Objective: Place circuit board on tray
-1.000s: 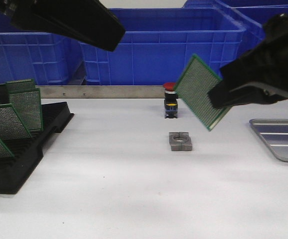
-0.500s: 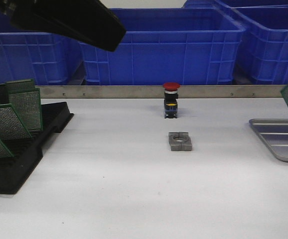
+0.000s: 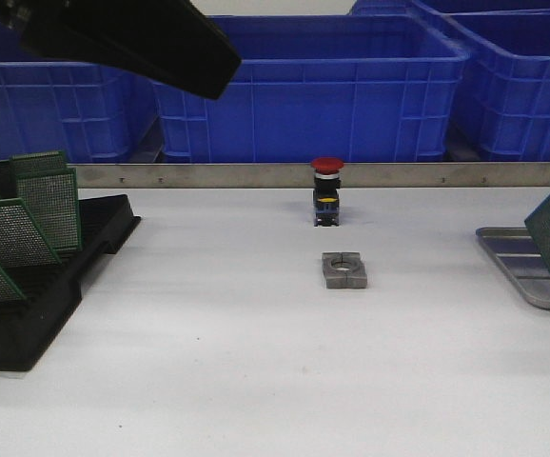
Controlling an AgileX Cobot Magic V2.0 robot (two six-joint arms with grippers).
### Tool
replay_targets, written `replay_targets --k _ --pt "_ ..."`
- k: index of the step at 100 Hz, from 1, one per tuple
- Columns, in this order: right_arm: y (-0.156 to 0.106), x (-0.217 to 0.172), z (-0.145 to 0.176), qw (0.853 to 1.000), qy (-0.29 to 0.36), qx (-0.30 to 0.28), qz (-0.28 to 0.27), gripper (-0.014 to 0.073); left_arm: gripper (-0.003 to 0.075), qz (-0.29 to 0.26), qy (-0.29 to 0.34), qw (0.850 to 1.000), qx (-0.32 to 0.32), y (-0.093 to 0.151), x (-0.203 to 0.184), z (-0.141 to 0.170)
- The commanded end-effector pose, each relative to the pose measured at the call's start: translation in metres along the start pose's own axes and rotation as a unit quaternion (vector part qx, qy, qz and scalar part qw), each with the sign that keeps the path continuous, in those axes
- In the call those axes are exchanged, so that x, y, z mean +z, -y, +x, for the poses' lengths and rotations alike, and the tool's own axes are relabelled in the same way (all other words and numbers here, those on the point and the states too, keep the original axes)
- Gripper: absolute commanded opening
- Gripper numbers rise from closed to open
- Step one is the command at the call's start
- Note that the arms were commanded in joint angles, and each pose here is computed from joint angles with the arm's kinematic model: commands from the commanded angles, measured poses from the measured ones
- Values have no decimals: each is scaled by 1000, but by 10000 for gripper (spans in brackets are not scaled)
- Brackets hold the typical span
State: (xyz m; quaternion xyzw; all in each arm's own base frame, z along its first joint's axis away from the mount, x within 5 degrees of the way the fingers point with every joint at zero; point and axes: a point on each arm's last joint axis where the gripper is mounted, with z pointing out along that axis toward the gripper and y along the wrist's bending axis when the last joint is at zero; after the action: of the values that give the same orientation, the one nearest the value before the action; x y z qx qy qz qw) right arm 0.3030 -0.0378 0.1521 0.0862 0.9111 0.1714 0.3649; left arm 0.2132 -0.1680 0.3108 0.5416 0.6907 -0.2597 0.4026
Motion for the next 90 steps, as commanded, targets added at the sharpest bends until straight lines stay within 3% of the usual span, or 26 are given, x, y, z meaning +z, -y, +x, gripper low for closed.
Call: replay_targets --k 1,9,17,41,62,90 --pt "-9 -10 -18 999 40 -3 -27 265 554 -12 38 999 -4 1 -12 -17" --pt "-8 -10 -19 999 41 -6 -22 503 554 -12 38 999 -4 1 -12 -17" --pt "-7 -11 -19 999 41 -7 -13 609 544 -12 38 999 -4 1 -12 -17" --pt "-17 -29 -26 996 56 -62 -18 556 514 -20 39 999 -4 0 -13 -17" --pt "-42 -73 -36 985 112 -129 -36 556 514 -38 44 998 26 0 -25 -25" --pt "-71 -136 -27 961 193 -192 -42 556 514 -92 -46 990 96 -17 -47 -6"
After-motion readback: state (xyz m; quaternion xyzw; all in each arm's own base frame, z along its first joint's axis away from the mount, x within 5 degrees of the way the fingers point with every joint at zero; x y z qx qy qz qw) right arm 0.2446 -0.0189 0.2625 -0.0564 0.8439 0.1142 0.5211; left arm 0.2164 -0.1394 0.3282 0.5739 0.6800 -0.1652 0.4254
